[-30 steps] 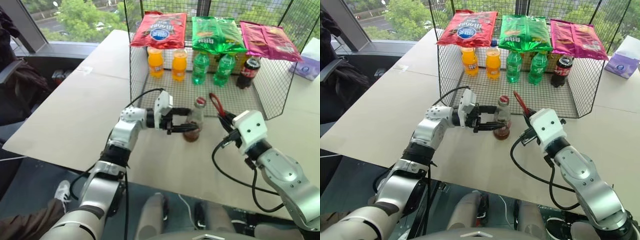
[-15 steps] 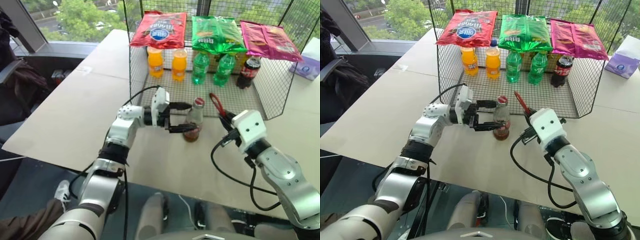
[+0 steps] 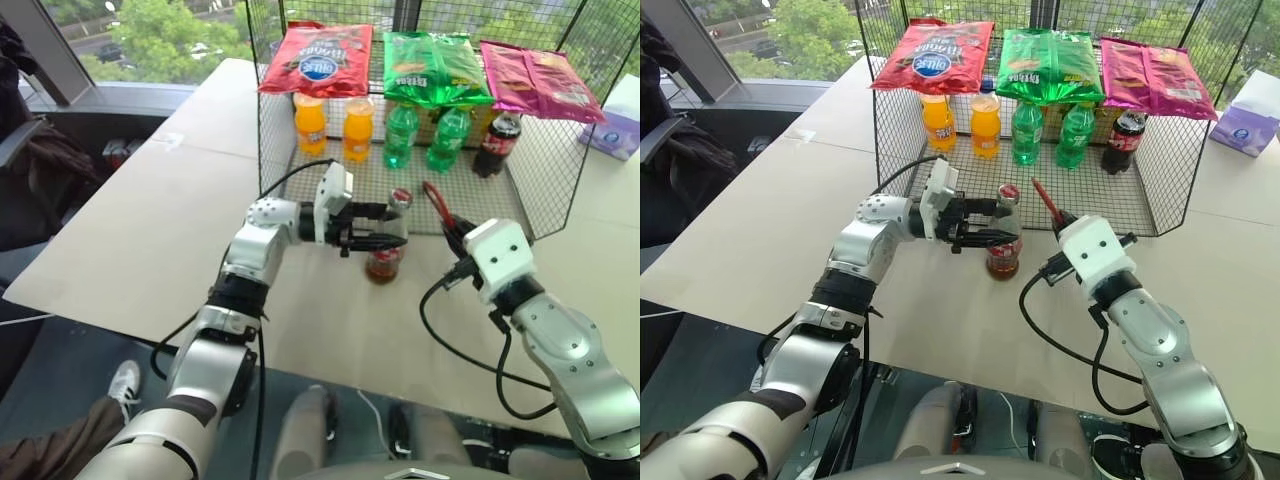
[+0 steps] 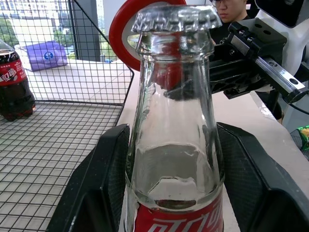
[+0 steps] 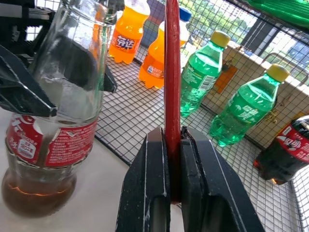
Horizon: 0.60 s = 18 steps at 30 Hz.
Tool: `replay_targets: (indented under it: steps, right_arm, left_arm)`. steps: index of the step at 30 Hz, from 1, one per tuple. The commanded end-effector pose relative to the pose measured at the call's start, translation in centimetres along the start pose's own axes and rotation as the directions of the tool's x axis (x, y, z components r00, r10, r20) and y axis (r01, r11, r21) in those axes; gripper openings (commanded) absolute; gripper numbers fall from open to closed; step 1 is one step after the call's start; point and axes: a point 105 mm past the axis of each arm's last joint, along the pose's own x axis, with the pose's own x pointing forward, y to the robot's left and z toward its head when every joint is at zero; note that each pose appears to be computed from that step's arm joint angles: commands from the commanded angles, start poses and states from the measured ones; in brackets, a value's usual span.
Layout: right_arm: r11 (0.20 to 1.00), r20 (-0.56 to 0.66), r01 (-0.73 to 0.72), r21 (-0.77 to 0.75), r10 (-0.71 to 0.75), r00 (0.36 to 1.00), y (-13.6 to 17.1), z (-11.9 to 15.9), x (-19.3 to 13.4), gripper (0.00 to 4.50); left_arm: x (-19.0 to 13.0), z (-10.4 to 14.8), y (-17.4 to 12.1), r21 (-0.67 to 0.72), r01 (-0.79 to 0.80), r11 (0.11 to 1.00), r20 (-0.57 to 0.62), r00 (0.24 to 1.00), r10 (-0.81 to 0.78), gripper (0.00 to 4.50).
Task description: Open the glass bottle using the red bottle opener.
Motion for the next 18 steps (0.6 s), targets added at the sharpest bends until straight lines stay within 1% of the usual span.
replay_targets:
  steps: [1, 3, 6, 11, 18]
  right_arm:
    - [0.994, 0.093, 0.017, -0.110, -0.006, 0.996, 0.3, 1.8, 0.0, 0.00]
    - [0.991, 0.108, 0.021, -0.135, -0.006, 0.994, 0.5, 1.9, 0.1, 0.00]
    - [0.973, 0.135, 0.010, -0.232, 0.022, 0.991, 1.7, 2.0, 0.3, 0.00]
    - [0.943, 0.152, -0.003, -0.333, 0.057, 0.987, 3.3, 1.5, 0.9, 0.00]
    - [0.899, 0.212, 0.050, -0.434, 0.048, 0.976, 4.7, 1.4, 1.7, 0.00]
  left_arm:
    - [0.4, 1.4, -0.4, 0.048, 0.047, 0.998, 0.005, 0.999, -0.047, 2.21]
    - [0.4, 1.5, -0.4, 0.048, 0.048, 0.998, 0.004, 0.999, -0.048, 2.21]
    - [0.4, 1.6, -0.5, 0.049, 0.047, 0.998, 0.003, 0.999, -0.048, 2.21]
    - [0.2, 1.8, -0.5, 0.048, 0.050, 0.998, 0.000, 0.999, -0.050, 2.21]
    - [0.2, 2.1, -0.6, 0.048, 0.050, 0.998, -0.006, 0.999, -0.049, 2.21]
